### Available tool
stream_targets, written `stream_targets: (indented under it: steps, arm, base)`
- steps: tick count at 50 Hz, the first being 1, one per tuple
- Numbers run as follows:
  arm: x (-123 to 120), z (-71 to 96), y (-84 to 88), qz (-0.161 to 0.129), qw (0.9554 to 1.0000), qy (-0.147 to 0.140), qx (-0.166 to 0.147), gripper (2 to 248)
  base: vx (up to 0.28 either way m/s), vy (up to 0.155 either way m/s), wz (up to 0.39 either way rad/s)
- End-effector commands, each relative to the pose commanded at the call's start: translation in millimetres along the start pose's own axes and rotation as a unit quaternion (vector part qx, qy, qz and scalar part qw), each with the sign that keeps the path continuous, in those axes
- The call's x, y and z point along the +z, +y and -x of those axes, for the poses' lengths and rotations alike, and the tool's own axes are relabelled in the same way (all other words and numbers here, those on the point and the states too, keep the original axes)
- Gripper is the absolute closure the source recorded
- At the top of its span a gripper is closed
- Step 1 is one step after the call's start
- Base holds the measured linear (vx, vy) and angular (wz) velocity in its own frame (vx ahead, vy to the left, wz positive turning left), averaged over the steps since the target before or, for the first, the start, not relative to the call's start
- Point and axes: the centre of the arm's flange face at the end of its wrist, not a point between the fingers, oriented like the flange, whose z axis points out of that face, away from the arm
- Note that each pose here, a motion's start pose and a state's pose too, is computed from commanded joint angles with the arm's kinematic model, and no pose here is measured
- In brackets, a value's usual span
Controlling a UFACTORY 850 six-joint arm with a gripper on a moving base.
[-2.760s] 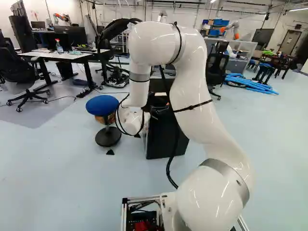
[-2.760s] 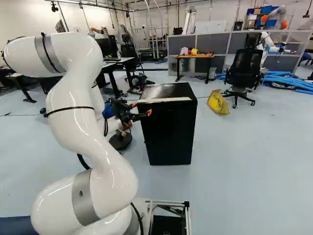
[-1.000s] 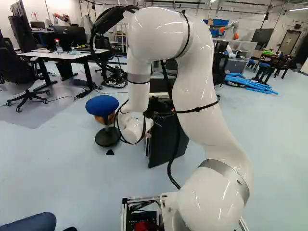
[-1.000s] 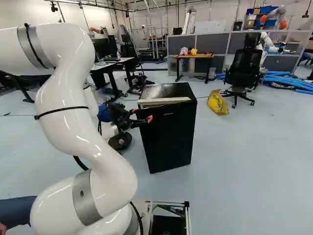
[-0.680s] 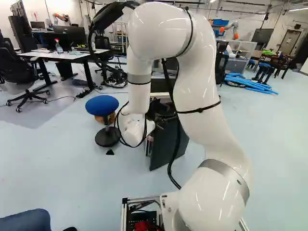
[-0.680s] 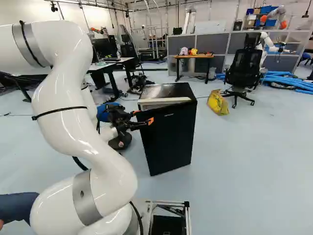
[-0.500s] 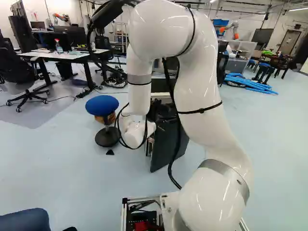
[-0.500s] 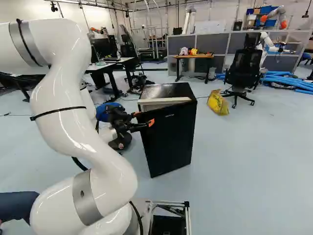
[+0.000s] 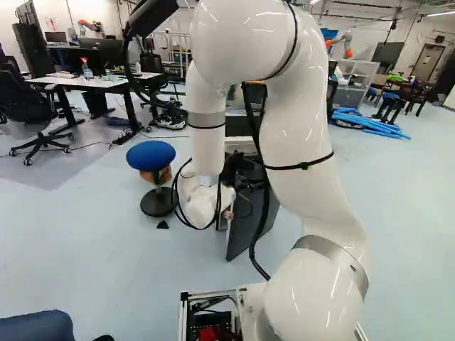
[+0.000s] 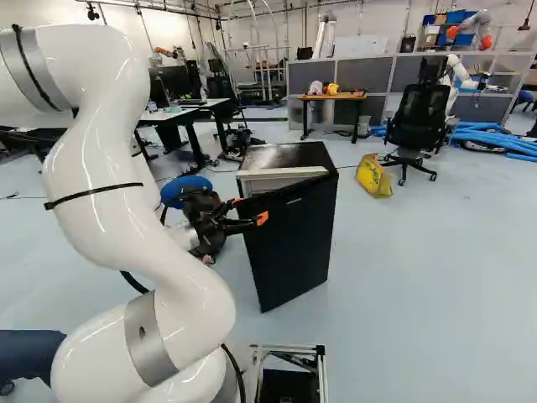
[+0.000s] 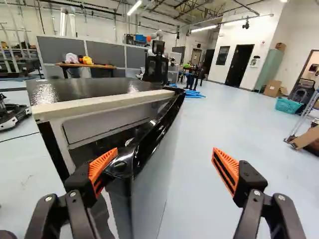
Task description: Grab a drink from the fridge
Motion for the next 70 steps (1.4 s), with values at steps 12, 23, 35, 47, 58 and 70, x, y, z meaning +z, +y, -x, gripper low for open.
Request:
stream_targets:
  steps: [12, 23, 35, 47, 58, 70]
  arm:
    - [-10.1, 2.2, 20.7, 0.013, 0.9998, 0.000, -0.014, 3]
    - [-19.8, 4.6, 41.4, 0.026, 0.9993, 0.001, -0.029, 3]
    - [-30.4, 7.5, 65.2, 0.038, 0.9981, 0.003, -0.048, 3]
    - [-36.1, 9.8, 86.2, 0.059, 0.9962, 0.007, -0.064, 3]
    - [-37.4, 11.3, 102.9, 0.086, 0.9934, 0.009, -0.076, 3]
    - [-35.2, 13.1, 116.3, 0.123, 0.9892, 0.003, -0.080, 3]
  base:
    - [0.000, 0.000, 0.000]
    - [0.000, 0.000, 0.000]
    - [0.000, 0.000, 0.000]
    - [0.000, 0.000, 0.000]
    - [0.000, 0.000, 0.000]
    - [0.000, 0.000, 0.000]
